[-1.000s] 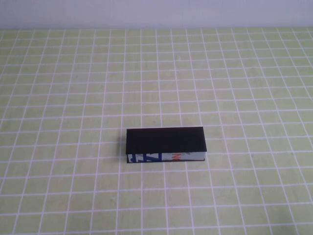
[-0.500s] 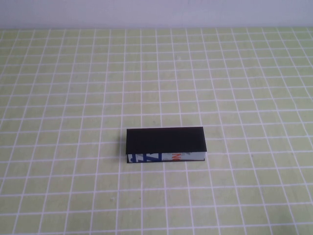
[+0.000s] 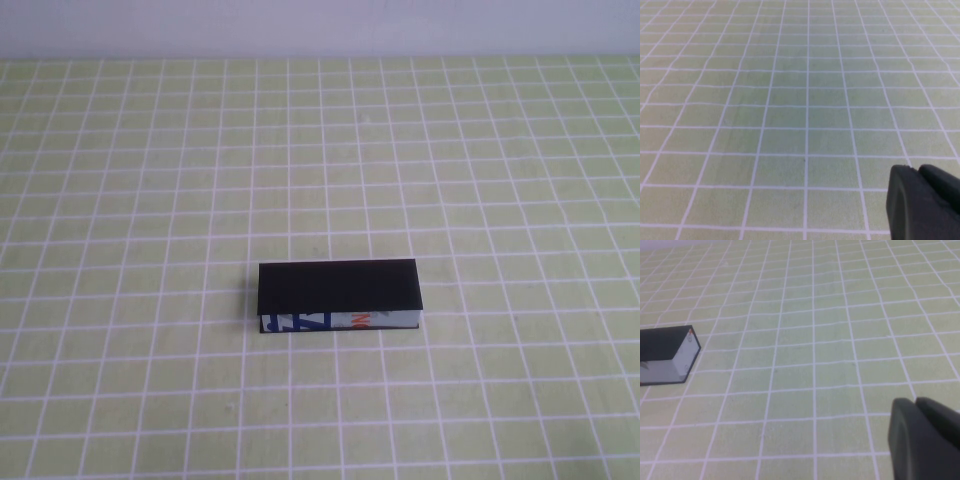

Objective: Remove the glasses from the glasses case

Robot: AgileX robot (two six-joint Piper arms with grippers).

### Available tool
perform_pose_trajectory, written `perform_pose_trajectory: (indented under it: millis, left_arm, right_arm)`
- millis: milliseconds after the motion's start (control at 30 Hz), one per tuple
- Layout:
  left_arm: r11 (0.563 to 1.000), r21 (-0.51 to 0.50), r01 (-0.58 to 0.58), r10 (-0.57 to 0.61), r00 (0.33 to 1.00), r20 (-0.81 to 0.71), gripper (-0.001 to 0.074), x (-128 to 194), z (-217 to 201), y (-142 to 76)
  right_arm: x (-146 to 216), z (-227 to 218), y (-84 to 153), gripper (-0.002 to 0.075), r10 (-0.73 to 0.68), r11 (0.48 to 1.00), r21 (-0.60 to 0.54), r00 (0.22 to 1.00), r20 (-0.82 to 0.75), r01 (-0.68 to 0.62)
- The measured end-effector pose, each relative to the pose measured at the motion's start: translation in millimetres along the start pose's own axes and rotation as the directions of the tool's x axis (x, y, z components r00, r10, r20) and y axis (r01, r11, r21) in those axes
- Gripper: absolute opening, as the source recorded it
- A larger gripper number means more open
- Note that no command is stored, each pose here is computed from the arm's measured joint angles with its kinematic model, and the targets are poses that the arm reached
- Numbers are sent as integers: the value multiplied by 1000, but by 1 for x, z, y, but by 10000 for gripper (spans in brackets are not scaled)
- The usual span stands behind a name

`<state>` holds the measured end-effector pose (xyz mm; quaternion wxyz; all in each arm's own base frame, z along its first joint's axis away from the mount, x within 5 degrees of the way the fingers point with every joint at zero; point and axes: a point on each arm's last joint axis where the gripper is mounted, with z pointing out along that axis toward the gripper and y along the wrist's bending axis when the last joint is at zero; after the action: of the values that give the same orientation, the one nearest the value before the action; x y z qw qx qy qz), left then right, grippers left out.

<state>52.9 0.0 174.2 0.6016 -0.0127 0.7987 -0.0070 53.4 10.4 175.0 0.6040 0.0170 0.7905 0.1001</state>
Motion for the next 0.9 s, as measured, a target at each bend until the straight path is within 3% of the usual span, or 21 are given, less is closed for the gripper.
perform_pose_trajectory:
  millis: [100, 233, 400, 533, 600, 767, 900]
  left_arm:
    - [999, 16, 43, -43, 999, 12, -4, -1, 0, -1]
    - [977, 75, 201, -205, 977, 52, -4, -6, 0, -6]
    - [886, 163, 434, -452, 886, 105, -4, -15, -2, -9]
    - [845, 187, 501, -528, 838, 138, -4, -20, -2, -8]
    - [804, 204, 558, -586, 804, 107, -4, -19, -2, -10]
    - [749, 209, 629, -640, 768, -18, -4, -18, -1, -16]
    - [774, 186, 606, -575, 795, -194, -4, -40, -2, -25]
  right_arm:
    - [0, 0, 0, -18, 0, 1000, 0, 1000, 0, 0]
    - [0, 0, 0, -18, 0, 1000, 0, 1000, 0, 0]
    - [0, 0, 0, -18, 0, 1000, 0, 1000, 0, 0]
    - [0, 0, 0, -18, 0, 1000, 0, 1000, 0, 0]
    - [0, 0, 0, -18, 0, 1000, 0, 1000, 0, 0]
    - [0, 0, 0, -18, 0, 1000, 0, 1000, 0, 0]
    - [-1, 0, 0, -18, -9, 1000, 4, 1000, 11, 9]
